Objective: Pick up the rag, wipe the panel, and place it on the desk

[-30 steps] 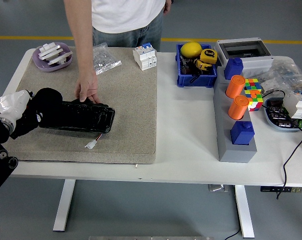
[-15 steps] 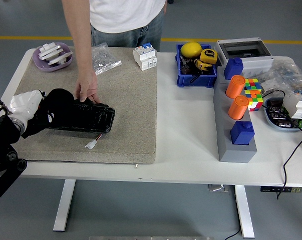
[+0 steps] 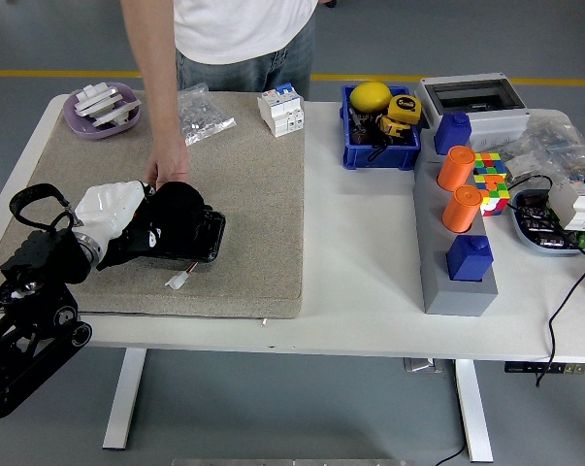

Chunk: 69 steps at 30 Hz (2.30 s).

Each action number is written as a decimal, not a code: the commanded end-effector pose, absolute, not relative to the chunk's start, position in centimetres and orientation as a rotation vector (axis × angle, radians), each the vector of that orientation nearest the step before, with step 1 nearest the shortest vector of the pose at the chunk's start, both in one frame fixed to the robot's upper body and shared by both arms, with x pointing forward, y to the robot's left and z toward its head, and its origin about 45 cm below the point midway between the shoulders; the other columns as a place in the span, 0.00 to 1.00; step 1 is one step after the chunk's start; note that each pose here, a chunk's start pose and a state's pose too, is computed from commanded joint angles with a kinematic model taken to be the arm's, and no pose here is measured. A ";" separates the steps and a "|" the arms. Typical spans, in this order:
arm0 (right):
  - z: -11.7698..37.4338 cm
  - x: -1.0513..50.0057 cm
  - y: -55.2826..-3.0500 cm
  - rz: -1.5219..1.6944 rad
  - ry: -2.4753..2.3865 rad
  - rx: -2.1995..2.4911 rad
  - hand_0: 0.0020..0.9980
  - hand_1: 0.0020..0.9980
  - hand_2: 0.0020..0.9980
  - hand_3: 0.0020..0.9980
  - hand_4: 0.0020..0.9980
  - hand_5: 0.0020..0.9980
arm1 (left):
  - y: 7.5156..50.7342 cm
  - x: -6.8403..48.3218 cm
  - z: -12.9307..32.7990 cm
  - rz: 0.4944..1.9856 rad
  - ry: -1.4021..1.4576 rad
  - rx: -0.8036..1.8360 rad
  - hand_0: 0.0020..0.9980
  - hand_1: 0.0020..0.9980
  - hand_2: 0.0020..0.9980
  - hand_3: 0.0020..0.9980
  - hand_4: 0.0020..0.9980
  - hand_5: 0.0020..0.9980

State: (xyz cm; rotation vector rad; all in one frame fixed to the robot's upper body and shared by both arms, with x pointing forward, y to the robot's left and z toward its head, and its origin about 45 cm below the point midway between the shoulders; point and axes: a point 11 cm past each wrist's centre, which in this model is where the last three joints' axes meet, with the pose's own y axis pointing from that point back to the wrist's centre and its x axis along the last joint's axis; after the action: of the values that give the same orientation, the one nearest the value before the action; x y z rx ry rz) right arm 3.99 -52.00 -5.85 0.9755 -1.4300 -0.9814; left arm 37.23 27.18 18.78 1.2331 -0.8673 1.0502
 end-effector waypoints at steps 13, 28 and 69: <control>-5.9 4.0 -51.9 -0.981 -1.424 0.978 0.77 0.66 0.69 0.73 1.00 0.62 | 23.5 37.0 18.8 0.986 -0.895 1.178 0.28 0.46 0.60 0.49 0.06 0.00; -5.9 3.9 -51.9 -0.981 -1.422 0.976 0.77 0.66 0.69 0.73 1.00 0.62 | 24.2 37.0 18.0 0.998 -0.877 1.206 0.28 0.46 0.59 0.48 0.05 0.00; -5.9 3.5 -51.9 -0.984 -1.414 0.974 0.77 0.66 0.69 0.73 1.00 0.62 | 37.3 37.4 18.0 1.297 -0.758 1.442 0.29 0.46 0.59 0.49 0.09 0.00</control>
State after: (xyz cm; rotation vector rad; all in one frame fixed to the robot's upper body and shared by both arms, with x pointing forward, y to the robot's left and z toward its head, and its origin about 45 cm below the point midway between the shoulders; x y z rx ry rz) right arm 3.49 -51.88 -5.94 0.9737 -1.4136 -0.9842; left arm 37.36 37.28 18.03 1.4425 -0.7579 1.2968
